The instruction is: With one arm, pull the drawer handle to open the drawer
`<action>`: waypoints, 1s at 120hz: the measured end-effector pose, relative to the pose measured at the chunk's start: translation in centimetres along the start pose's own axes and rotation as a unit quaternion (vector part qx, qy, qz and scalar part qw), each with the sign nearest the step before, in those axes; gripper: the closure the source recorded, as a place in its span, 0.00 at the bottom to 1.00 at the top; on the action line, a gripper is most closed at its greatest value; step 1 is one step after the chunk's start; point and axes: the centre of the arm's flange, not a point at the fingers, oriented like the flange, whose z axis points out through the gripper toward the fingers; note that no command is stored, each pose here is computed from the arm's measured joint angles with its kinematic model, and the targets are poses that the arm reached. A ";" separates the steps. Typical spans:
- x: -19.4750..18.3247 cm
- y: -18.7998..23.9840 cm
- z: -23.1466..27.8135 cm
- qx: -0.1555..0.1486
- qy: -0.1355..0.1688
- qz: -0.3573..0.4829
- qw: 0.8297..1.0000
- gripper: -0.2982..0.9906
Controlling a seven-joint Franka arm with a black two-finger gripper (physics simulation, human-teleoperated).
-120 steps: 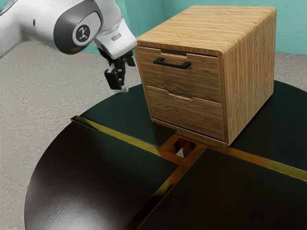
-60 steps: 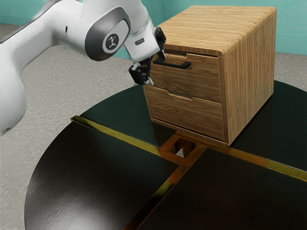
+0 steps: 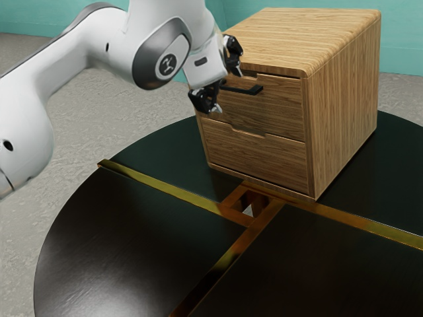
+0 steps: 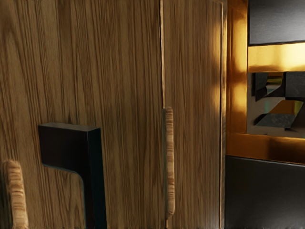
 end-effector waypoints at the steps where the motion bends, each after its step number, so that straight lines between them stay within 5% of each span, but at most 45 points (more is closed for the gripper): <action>1: 0.0 0.0 0.0 0.001 0.000 0.000 1.000 0.25; 64: -1.8 3.9 4.8 -0.059 -0.044 0.037 0.997 0.22; 82: -4.1 11.7 -2.1 -0.076 -0.040 0.032 0.996 0.41; 89: -4.8 15.1 -4.4 -0.077 -0.029 0.027 0.996 0.40; 92: -5.3 16.6 -5.8 -0.073 -0.025 0.025 0.997 0.53; 97: -6.3 19.0 -8.0 -0.065 -0.020 0.018 0.998 0.57; 100: -9.9 20.9 -9.5 -0.062 -0.031 -0.017 0.997 0.42; 111: -16.5 24.4 -18.7 -0.025 -0.045 -0.119 0.992 0.35; 120: -14.4 24.2 -27.2 -0.017 -0.031 -0.174 0.984 0.31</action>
